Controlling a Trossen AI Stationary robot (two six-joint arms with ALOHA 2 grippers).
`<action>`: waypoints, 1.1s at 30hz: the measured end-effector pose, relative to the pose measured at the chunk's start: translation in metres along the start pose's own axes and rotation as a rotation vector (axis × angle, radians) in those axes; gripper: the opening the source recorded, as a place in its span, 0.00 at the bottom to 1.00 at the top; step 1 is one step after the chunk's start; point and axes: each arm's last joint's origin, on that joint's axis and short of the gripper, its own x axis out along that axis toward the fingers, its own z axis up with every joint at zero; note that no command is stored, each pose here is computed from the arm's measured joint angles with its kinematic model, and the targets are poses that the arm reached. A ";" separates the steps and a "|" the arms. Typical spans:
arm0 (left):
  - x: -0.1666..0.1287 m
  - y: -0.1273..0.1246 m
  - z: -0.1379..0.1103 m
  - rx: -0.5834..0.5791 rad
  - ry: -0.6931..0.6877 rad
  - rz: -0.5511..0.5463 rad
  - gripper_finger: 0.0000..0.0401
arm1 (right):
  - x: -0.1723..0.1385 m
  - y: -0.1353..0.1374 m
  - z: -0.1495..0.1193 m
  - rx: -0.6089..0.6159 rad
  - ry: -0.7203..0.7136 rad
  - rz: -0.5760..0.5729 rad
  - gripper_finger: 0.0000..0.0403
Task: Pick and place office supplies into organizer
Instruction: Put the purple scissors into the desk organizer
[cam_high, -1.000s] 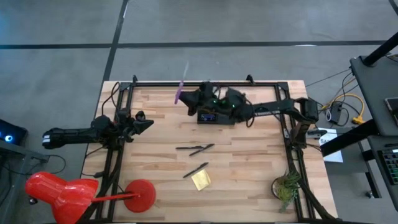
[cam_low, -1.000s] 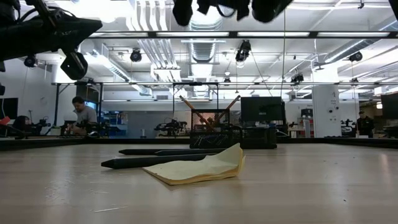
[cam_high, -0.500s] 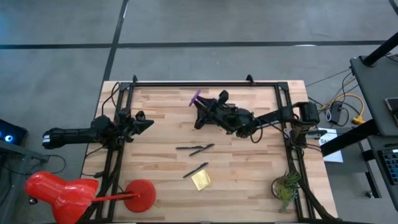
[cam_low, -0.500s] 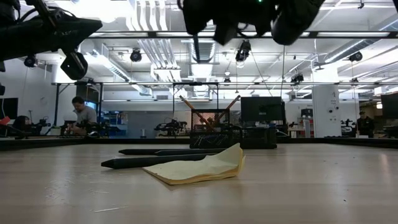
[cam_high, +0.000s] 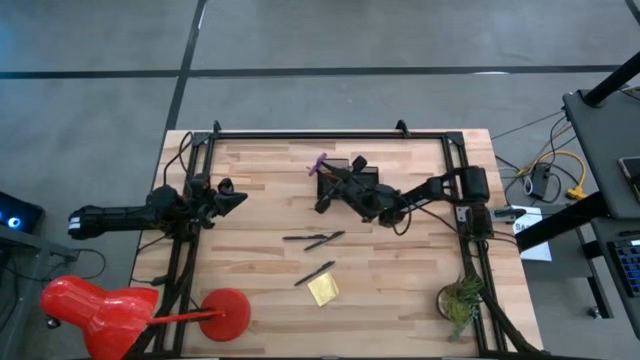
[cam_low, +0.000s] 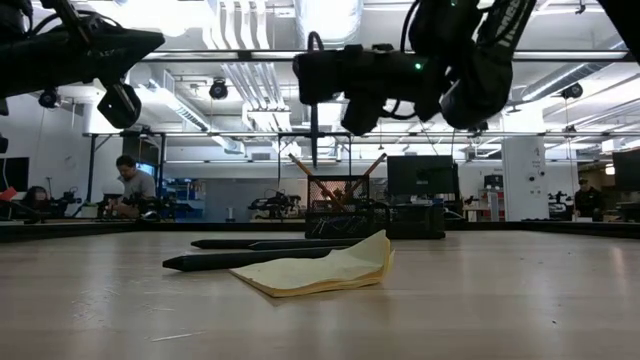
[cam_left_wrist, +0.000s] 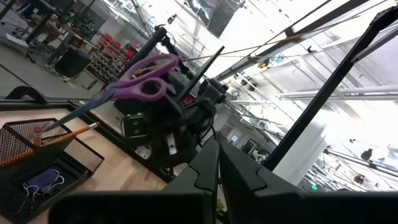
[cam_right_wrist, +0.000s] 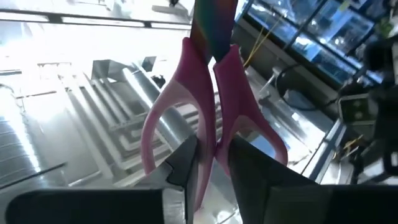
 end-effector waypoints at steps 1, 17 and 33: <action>0.000 0.000 0.000 0.000 0.000 0.000 0.00 | -0.001 0.001 0.002 -0.014 -0.007 0.000 0.17; 0.000 0.000 0.000 0.000 0.001 0.000 0.00 | -0.023 0.016 0.026 -0.099 -0.117 -0.016 0.17; 0.000 0.000 0.000 0.000 0.000 0.000 0.00 | -0.013 0.032 0.051 -0.184 -0.226 -0.038 0.25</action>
